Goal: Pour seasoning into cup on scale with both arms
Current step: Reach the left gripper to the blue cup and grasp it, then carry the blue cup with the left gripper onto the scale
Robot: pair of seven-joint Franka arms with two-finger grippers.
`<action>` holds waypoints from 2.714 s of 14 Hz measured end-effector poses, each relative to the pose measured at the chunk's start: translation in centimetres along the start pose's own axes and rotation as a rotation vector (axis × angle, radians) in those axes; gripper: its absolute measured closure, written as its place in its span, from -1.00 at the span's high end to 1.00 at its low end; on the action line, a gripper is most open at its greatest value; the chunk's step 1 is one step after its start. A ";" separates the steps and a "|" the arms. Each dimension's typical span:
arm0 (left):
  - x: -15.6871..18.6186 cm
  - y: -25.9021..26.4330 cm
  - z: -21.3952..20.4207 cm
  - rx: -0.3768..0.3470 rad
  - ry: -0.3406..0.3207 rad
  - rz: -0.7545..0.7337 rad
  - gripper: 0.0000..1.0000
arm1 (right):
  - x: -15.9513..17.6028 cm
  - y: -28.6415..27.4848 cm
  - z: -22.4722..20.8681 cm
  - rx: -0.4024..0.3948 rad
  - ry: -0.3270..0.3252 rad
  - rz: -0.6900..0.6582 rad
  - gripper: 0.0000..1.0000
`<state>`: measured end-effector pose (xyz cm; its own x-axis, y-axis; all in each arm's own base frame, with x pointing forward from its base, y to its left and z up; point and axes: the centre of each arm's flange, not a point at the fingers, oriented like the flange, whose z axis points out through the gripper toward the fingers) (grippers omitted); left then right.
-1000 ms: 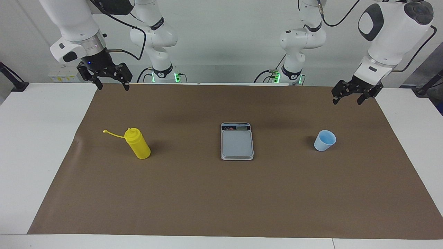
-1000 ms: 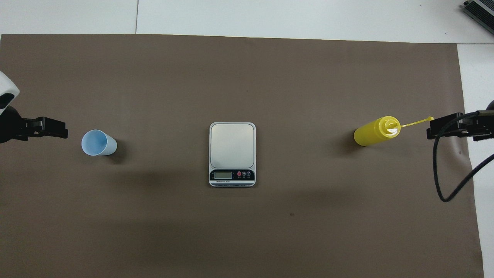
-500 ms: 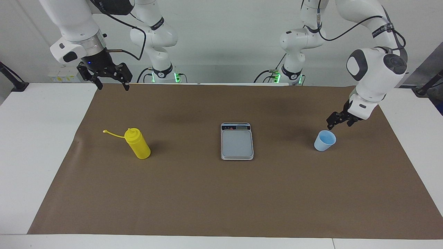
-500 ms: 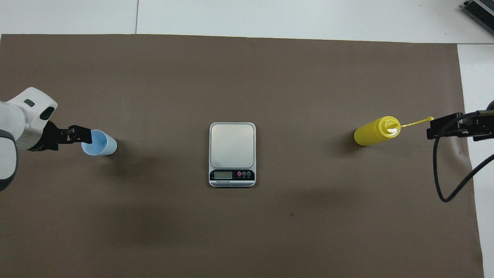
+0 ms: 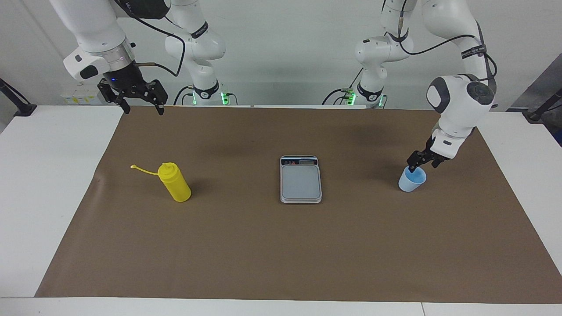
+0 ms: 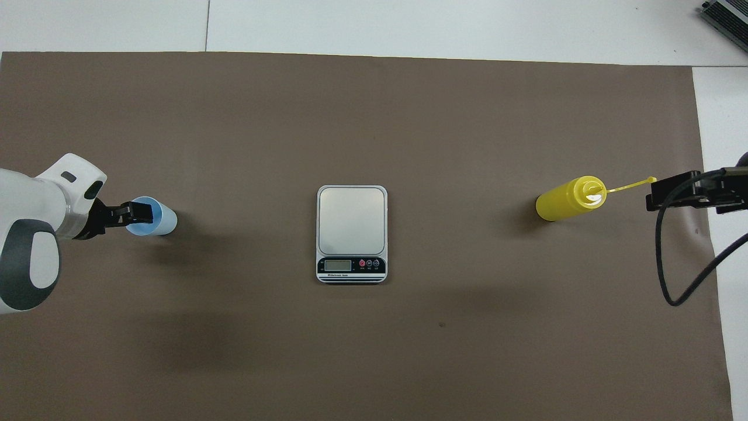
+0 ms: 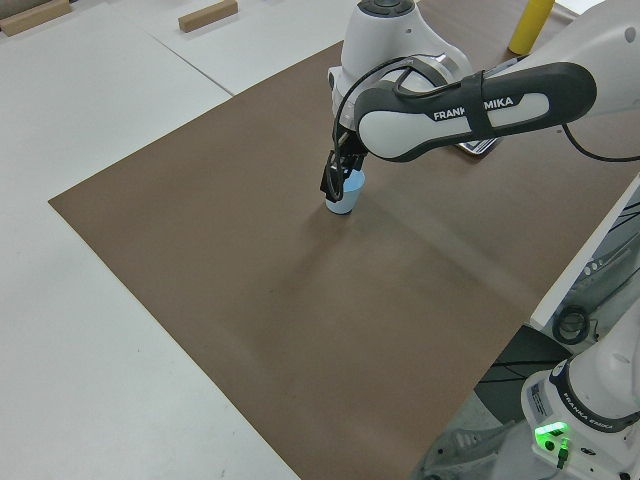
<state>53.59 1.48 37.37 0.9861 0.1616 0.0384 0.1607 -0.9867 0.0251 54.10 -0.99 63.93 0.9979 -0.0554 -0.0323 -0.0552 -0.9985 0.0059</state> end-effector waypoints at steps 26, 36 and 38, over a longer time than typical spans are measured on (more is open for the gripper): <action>3.6 6.8 -8.8 -0.022 -0.138 0.054 -0.93 | 0.0 0.0 0.0 0.000 0.000 0.000 1.00; -1.4 27.3 -9.7 -0.192 -0.089 -0.060 -0.93 | 0.0 0.0 0.0 0.000 0.000 0.000 1.00; -2.4 29.4 -8.3 -0.206 -0.120 -0.063 -0.93 | 0.0 0.0 0.0 0.000 0.000 0.000 1.00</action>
<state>55.59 -27.80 46.34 0.9742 0.2076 -0.0884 0.2226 -0.9481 0.2271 54.10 -0.99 63.93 0.9979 -0.0554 -0.0323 -0.0552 -0.9985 0.0059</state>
